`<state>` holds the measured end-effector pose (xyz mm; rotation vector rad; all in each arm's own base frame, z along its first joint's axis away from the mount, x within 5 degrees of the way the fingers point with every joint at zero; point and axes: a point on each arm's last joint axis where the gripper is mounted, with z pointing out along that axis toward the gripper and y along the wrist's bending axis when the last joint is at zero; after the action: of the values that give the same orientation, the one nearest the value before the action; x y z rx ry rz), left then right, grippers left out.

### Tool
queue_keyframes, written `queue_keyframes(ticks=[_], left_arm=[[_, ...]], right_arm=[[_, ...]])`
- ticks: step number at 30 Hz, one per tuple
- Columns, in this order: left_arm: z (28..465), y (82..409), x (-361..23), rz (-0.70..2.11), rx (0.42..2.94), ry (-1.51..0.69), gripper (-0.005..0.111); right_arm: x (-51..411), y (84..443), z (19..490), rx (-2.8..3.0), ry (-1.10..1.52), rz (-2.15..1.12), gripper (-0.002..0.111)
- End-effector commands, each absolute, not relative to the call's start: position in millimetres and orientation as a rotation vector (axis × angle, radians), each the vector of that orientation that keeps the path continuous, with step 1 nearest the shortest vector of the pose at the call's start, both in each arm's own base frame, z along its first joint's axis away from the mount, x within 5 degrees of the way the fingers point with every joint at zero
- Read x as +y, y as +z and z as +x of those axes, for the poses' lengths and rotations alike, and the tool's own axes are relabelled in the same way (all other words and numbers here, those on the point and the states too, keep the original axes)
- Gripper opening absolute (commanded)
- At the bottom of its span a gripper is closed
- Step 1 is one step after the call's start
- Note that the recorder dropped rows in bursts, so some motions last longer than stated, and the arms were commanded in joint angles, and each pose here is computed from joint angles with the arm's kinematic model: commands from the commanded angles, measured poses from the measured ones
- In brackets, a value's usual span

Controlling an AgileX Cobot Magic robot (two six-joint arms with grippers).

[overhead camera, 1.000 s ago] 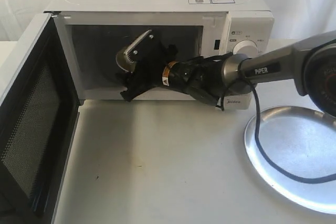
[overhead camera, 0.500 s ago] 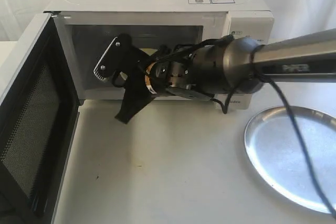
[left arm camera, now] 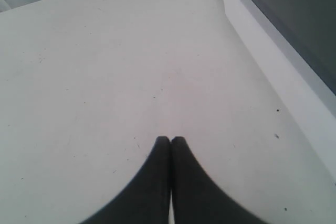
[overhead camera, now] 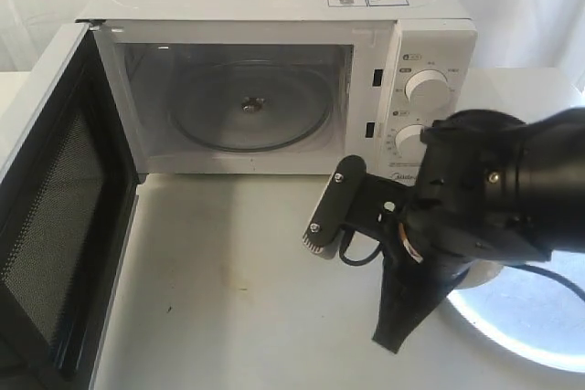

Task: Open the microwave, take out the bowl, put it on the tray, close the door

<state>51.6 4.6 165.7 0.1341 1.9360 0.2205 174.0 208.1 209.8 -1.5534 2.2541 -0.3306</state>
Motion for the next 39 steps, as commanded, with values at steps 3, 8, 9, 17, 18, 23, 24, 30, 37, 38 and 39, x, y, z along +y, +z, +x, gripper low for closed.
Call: queue_keyframes(ticks=[3,8,9,17,18,23,24,30,37,38,39], left_arm=[[51.5,166.4,4.2,0.125,1.934,0.209,0.0],[51.5,166.4,4.2,0.125,1.934,0.209,0.0],[51.5,166.4,4.2,0.125,1.934,0.209,0.0],[51.5,166.4,4.2,0.125,1.934,0.209,0.0],[51.5,166.4,4.2,0.125,1.934,0.209,0.0],[51.5,166.4,4.2,0.125,1.934,0.209,0.0],[51.5,166.4,4.2,0.125,1.934,0.209,0.0],[51.5,166.4,4.2,0.125,1.934,0.209,0.0],[51.5,166.4,4.2,0.125,1.934,0.209,0.0],[51.5,166.4,4.2,0.125,1.934,0.209,0.0],[51.5,166.4,4.2,0.125,1.934,0.209,0.0]], right_arm=[[187.8,192.8,189.0,2.233,-0.425,-1.338,0.0],[182.6,187.3,202.3,2.255,-0.394,-1.062,0.0],[183.8,186.1,204.1,2.251,-0.375,-1.047,0.0],[183.7,160.9,218.2,2.285,-0.392,-1.053,0.02],[182.3,154.6,220.9,2.296,-0.415,-1.066,0.024],[182.4,141.0,226.0,2.274,-0.476,-1.141,0.036],[183.3,142.1,227.2,2.259,-0.473,-1.136,0.036],[190.4,168.5,230.2,2.115,-0.354,-1.081,0.036],[237.4,241.1,198.9,1.819,0.483,-1.176,0.035],[248.2,253.0,187.2,1.706,0.666,-1.265,0.034],[256.0,262.6,178.6,1.601,0.79,-1.332,0.031]])
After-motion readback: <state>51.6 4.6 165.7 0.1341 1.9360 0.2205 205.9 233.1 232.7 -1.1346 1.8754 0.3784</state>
